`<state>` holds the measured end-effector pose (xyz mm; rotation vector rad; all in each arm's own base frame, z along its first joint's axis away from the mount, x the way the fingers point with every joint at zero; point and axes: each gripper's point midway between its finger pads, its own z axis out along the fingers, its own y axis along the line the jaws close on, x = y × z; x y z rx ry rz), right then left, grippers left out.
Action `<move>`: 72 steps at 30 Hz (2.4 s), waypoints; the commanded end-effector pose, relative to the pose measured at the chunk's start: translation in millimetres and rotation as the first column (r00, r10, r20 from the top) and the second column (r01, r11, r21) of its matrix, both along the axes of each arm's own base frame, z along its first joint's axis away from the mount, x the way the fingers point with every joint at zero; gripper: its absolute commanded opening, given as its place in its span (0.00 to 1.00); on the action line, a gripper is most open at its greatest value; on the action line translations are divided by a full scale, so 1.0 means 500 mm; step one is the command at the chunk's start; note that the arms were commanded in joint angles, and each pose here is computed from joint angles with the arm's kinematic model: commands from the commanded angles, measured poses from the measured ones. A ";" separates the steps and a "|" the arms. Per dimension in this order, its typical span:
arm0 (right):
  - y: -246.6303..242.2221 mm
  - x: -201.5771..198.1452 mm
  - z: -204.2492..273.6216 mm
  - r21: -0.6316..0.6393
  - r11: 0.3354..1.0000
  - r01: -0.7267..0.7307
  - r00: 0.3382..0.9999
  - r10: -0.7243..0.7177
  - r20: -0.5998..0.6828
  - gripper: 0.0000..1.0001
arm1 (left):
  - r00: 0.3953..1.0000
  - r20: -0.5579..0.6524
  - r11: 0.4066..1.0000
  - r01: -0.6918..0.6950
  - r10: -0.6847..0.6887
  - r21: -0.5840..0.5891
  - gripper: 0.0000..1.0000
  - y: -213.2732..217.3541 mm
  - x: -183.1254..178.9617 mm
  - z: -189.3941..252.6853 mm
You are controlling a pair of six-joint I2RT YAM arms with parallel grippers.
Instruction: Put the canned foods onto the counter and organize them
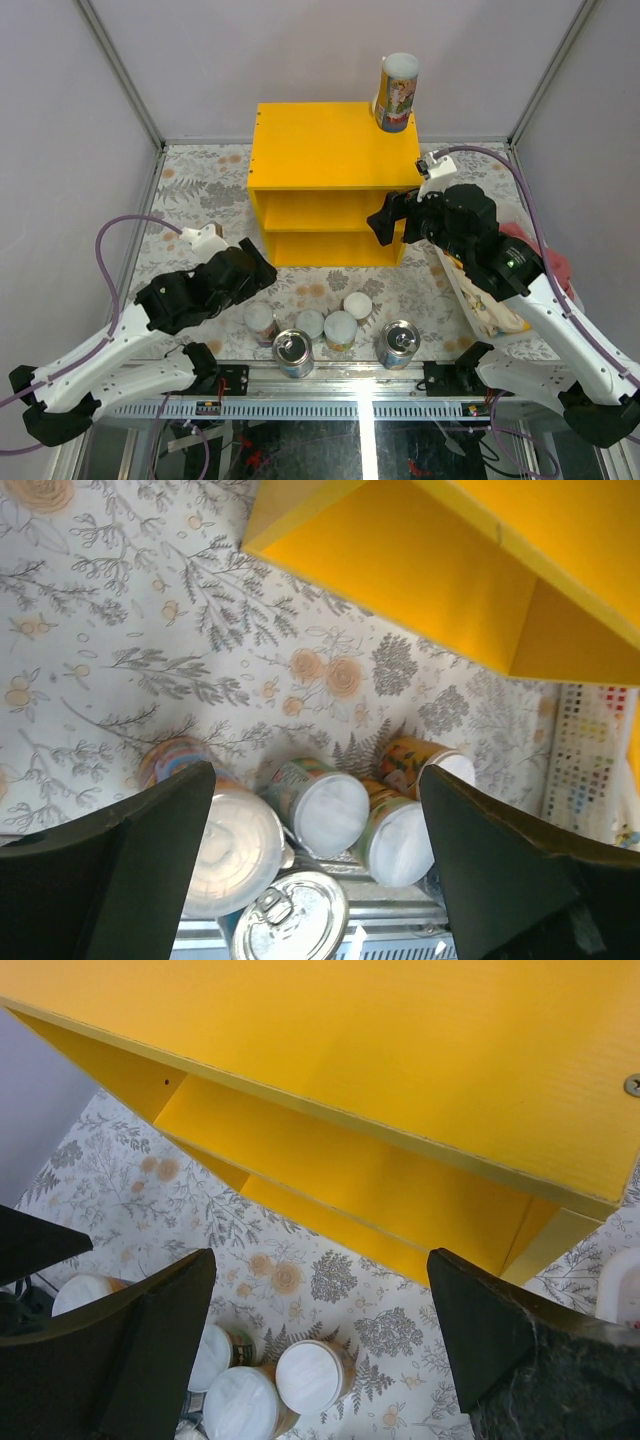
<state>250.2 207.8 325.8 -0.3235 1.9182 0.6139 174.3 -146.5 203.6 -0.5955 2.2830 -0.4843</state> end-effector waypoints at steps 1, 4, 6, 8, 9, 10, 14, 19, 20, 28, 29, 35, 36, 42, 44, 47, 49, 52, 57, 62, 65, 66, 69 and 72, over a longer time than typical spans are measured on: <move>-0.006 -0.012 0.007 -0.021 0.999 -0.027 0.999 0.028 0.030 0.93 | 0.999 -0.015 0.997 -0.049 0.050 0.059 0.82 0.028 -0.019 -0.005; -0.010 -0.015 0.001 -0.038 0.999 -0.030 0.999 0.031 0.027 0.93 | 0.998 -0.034 0.993 -0.049 0.053 0.108 0.83 0.029 -0.033 -0.014; -0.011 -0.017 -0.003 -0.044 0.998 -0.032 0.999 0.034 0.025 0.93 | 0.998 -0.040 0.991 -0.039 0.044 0.127 0.83 0.025 -0.046 -0.017; -0.014 -0.020 -0.005 -0.047 0.998 -0.034 0.999 0.035 0.026 0.93 | 0.998 -0.046 0.990 -0.037 0.043 0.137 0.84 0.021 -0.059 -0.020; -0.014 -0.021 -0.009 -0.049 0.998 -0.036 0.999 0.037 0.024 0.93 | 0.998 -0.048 0.989 -0.036 0.043 0.146 0.84 0.021 -0.066 -0.021; -0.014 -0.022 -0.010 -0.048 0.998 -0.037 0.999 0.039 0.022 0.93 | 0.998 -0.050 0.987 -0.039 0.047 0.153 0.84 0.021 -0.071 -0.023; -0.010 -0.025 -0.013 -0.043 0.998 -0.049 0.999 0.050 0.018 0.93 | 0.997 -0.050 0.983 -0.042 0.052 0.181 0.85 0.023 -0.093 -0.031; -0.006 -0.026 -0.016 -0.044 0.997 -0.062 0.998 0.063 0.015 0.93 | 0.997 -0.048 0.979 -0.043 0.054 0.202 0.85 0.019 -0.109 -0.046; -0.005 -0.027 -0.016 -0.044 0.997 -0.065 0.998 0.066 0.013 0.93 | 0.997 -0.049 0.977 -0.043 0.055 0.207 0.85 0.017 -0.111 -0.051; -0.002 -0.030 -0.027 -0.051 0.996 -0.079 0.997 0.079 0.000 0.93 | 0.996 -0.040 0.968 -0.068 0.080 0.241 0.86 0.019 -0.113 -0.081; -0.002 -0.030 -0.029 -0.051 0.996 -0.079 0.997 0.079 -0.001 0.93 | 0.995 -0.044 0.968 -0.073 0.086 0.240 0.86 0.022 -0.114 -0.086; 0.004 -0.029 -0.040 -0.045 0.995 -0.086 0.996 0.085 -0.014 0.93 | 0.989 -0.059 0.972 -0.124 0.138 0.199 1.00 0.046 -0.121 -0.112; 0.006 -0.029 -0.041 -0.045 0.995 -0.088 0.996 0.087 -0.016 0.93 | 0.988 -0.056 0.972 -0.128 0.141 0.197 1.00 0.047 -0.120 -0.112; 0.011 -0.026 -0.045 -0.043 0.995 -0.092 0.996 0.092 -0.021 0.93 | 0.990 -0.020 0.969 -0.132 0.139 0.210 1.00 0.046 -0.110 -0.108; 0.011 -0.026 -0.047 -0.044 0.995 -0.093 0.996 0.092 -0.023 0.93 | 0.991 -0.013 0.969 -0.127 0.133 0.210 1.00 0.043 -0.107 -0.105; 0.011 -0.027 -0.050 -0.041 0.995 -0.091 0.996 0.090 -0.025 0.93 | 0.992 -0.021 0.971 -0.114 0.121 0.212 1.00 0.040 -0.110 -0.113; 0.011 -0.028 -0.050 -0.038 0.995 -0.091 0.996 0.090 -0.025 0.93 | 0.992 -0.033 0.972 -0.112 0.121 0.206 1.00 0.039 -0.113 -0.124; 0.010 -0.029 -0.051 -0.037 0.995 -0.092 0.996 0.091 -0.026 0.93 | 0.993 -0.040 0.977 -0.105 0.114 0.186 0.99 0.035 -0.115 -0.135; 0.009 -0.032 -0.050 -0.035 0.995 -0.092 0.995 0.091 -0.028 0.93 | 0.997 -0.013 0.984 -0.072 0.075 0.164 0.96 0.015 -0.108 -0.131; 0.009 -0.034 -0.050 -0.032 0.995 -0.095 0.995 0.094 -0.029 0.93 | 0.999 0.011 0.984 -0.051 0.050 0.169 0.96 0.001 -0.105 -0.133; 0.008 -0.034 -0.051 -0.033 0.995 -0.094 0.995 0.093 -0.028 0.93 | 0.999 0.013 0.984 -0.044 0.042 0.173 0.96 -0.003 -0.106 -0.136; 0.008 -0.034 -0.050 -0.032 0.995 -0.093 0.995 0.092 -0.028 0.93 | 0.999 0.011 0.984 -0.041 0.040 0.173 0.96 -0.004 -0.107 -0.138; 0.007 -0.035 -0.051 -0.032 0.995 -0.092 0.995 0.091 -0.028 0.93 | 0.999 0.000 0.983 -0.033 0.033 0.181 0.96 -0.004 -0.113 -0.145; 0.007 -0.035 -0.053 -0.033 0.995 -0.091 0.995 0.090 -0.030 0.93 | 0.999 -0.009 0.983 -0.031 0.033 0.181 0.95 -0.003 -0.118 -0.153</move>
